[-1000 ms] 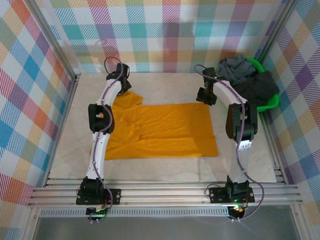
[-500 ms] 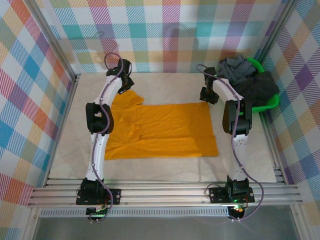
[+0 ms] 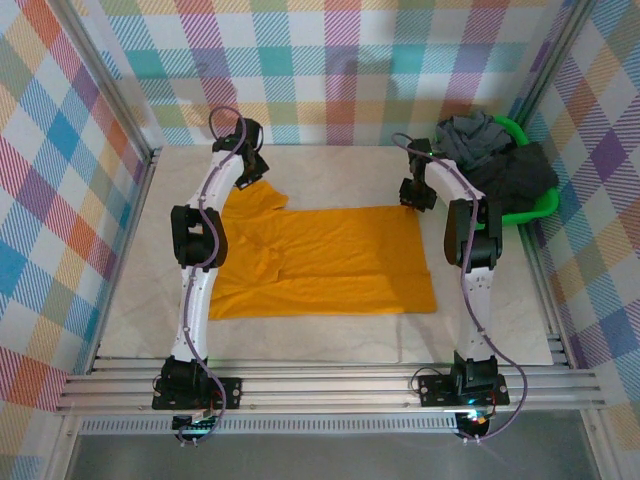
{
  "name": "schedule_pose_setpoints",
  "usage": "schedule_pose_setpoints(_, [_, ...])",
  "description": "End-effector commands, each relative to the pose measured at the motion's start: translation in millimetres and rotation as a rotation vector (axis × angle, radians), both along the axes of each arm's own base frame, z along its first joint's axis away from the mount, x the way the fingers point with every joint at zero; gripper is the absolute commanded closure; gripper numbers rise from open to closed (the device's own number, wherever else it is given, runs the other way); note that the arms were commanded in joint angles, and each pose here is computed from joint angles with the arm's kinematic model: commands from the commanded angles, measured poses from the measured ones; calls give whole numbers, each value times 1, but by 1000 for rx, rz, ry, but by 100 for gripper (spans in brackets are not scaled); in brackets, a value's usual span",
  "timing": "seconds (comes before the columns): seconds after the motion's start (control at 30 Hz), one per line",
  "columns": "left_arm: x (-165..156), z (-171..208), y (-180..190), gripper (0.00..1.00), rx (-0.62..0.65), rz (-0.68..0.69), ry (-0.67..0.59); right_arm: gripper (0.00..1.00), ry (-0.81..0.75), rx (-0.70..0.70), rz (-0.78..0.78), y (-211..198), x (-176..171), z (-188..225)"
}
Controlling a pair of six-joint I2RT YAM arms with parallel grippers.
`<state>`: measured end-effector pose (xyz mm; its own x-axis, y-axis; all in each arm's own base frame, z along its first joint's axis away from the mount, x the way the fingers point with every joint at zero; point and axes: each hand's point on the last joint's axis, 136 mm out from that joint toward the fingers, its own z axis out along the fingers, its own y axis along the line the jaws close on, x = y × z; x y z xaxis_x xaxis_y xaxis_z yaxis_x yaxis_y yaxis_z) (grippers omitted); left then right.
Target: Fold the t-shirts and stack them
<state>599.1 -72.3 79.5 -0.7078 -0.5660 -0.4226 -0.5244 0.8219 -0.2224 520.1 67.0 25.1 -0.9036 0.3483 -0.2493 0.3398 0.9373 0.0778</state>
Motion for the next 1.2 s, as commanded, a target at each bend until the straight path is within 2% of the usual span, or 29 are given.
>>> schedule_pose_setpoints(0.0, [-10, 33, -1, 100, -12, -6, -16, 86, 8, 9, 11, 2, 0, -2])
schedule_pose_setpoints(0.13, [-15, 47, 0, 100, -17, -6, -26, 100, -26, -2, 34, 0, 3, 7])
schedule_pose_setpoints(0.3, [-34, 67, 0, 100, -39, 7, -12, 100, -108, 3, 103, 6, 10, 30])
schedule_pose_setpoints(0.43, [-64, 77, 0, 100, -76, 26, 23, 100, -161, 8, 155, 11, 9, 49])
schedule_pose_setpoints(0.63, [-128, 89, 5, 100, -106, 41, 78, 100, -202, 5, 204, 17, -8, 66])
schedule_pose_setpoints(0.83, [-204, 111, 24, 100, -91, 96, 82, 100, -220, 15, 174, 13, -37, 81])
schedule_pose_setpoints(0.97, [-254, 120, 33, 100, -100, 134, 89, 100, -221, 19, 140, 10, -67, 87])
schedule_pose_setpoints(1.17, [-326, 112, 48, 100, -84, 175, 131, 100, -145, -12, 98, -6, -120, 67])
